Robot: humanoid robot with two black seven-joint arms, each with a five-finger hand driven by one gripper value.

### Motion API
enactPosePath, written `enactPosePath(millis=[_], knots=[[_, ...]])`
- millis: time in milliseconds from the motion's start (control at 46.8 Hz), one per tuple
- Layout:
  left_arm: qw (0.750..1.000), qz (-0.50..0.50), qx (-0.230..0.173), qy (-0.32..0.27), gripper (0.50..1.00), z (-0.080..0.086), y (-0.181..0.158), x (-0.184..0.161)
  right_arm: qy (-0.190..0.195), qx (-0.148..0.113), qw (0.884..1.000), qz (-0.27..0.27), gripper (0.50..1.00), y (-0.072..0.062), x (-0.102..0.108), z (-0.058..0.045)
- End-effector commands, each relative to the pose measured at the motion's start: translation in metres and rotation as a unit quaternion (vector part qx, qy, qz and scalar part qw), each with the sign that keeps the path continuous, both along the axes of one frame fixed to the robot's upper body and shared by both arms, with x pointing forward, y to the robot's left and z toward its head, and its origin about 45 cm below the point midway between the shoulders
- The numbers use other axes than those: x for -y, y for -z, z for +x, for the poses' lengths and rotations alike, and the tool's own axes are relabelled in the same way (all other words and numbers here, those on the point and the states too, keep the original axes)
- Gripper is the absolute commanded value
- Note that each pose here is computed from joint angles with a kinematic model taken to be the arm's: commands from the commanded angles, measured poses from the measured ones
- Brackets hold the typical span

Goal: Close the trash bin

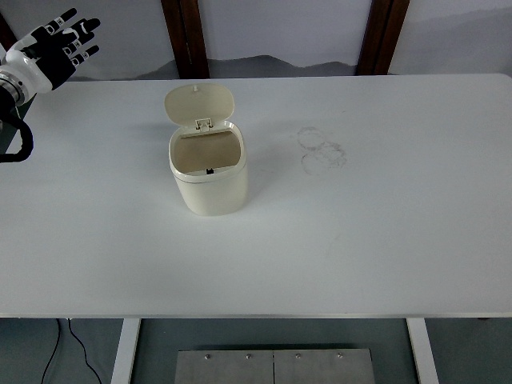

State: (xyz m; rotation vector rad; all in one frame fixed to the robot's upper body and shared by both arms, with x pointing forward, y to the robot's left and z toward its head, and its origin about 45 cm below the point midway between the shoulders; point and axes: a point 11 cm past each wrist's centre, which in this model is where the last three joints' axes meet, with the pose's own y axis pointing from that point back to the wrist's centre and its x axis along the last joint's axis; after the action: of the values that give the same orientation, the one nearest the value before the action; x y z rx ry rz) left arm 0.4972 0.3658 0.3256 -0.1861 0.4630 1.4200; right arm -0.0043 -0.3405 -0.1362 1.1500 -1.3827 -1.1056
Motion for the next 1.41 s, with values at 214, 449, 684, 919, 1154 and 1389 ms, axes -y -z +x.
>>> enactPosePath(millis=[214,449,684,919,1154,1389], knots=[[0.998,0.024,0.009,0.049,1.000,-0.006,-0.040,0.038,0.000,0.000,1.000,0.000,0.995,0.000,0.000,0.000],[0.988,0.110,-0.006,0.109,1.000,-0.011,-0.052,0.072,-0.001,0.000,1.000,0.000,0.995,0.000,0.000,0.000],[0.971,0.183,-0.011,0.153,1.000,-0.014,-0.068,0.095,-0.001,0.000,1.000,0.000,0.995,0.000,0.000,0.000],[0.948,0.249,-0.005,0.200,1.000,-0.022,-0.088,0.128,-0.001,-0.001,1.000,0.000,0.995,0.000,0.000,0.000],[0.913,0.324,-0.039,0.246,1.000,-0.033,-0.082,0.157,-0.001,-0.001,1.000,0.000,0.995,0.000,0.000,0.000],[0.894,0.359,-0.034,0.266,1.000,-0.035,-0.089,0.179,-0.001,-0.001,1.000,0.000,0.995,0.000,0.000,0.000]])
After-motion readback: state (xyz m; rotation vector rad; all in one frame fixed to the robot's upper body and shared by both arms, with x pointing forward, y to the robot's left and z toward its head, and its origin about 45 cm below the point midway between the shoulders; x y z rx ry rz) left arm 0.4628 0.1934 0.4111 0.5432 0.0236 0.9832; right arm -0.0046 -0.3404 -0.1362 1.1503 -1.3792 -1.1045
